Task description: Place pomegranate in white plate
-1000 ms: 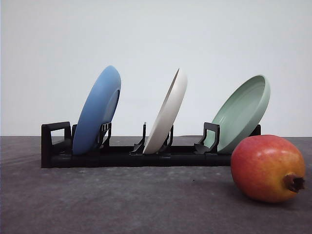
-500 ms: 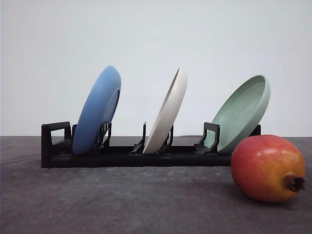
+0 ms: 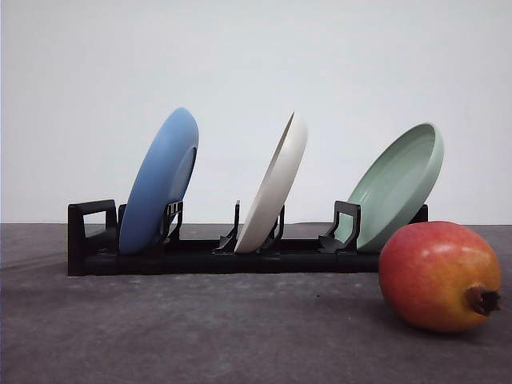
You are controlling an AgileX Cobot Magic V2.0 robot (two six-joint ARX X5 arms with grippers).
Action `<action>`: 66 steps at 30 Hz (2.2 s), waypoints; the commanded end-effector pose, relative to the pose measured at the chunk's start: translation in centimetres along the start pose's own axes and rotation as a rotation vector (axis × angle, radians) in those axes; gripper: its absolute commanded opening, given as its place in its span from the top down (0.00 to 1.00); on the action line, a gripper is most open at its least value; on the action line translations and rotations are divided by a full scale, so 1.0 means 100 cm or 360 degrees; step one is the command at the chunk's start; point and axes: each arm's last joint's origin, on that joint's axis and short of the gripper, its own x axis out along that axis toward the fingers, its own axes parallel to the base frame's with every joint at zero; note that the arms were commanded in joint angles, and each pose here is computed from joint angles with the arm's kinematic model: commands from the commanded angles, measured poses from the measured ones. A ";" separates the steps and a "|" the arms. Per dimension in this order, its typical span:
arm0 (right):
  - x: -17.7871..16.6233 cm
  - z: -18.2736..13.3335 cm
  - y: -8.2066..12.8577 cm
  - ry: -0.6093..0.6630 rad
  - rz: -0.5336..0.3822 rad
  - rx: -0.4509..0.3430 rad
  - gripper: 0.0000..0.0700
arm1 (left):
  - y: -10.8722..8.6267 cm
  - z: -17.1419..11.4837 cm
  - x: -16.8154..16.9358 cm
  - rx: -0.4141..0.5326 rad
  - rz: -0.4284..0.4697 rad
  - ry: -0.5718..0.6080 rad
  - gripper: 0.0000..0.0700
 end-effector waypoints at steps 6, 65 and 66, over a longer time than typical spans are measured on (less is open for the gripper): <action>-0.002 0.005 0.002 -0.0024 0.0007 0.0051 0.21 | 0.003 0.003 0.025 -0.0073 0.0048 0.0096 0.00; -0.002 0.002 0.002 0.0020 0.0004 0.0110 0.21 | 0.076 -0.007 0.277 -0.0210 0.0502 0.0777 1.00; -0.002 0.002 0.002 0.0022 0.0003 0.0112 0.21 | 0.073 -0.005 0.276 -0.0204 0.0495 0.0766 1.00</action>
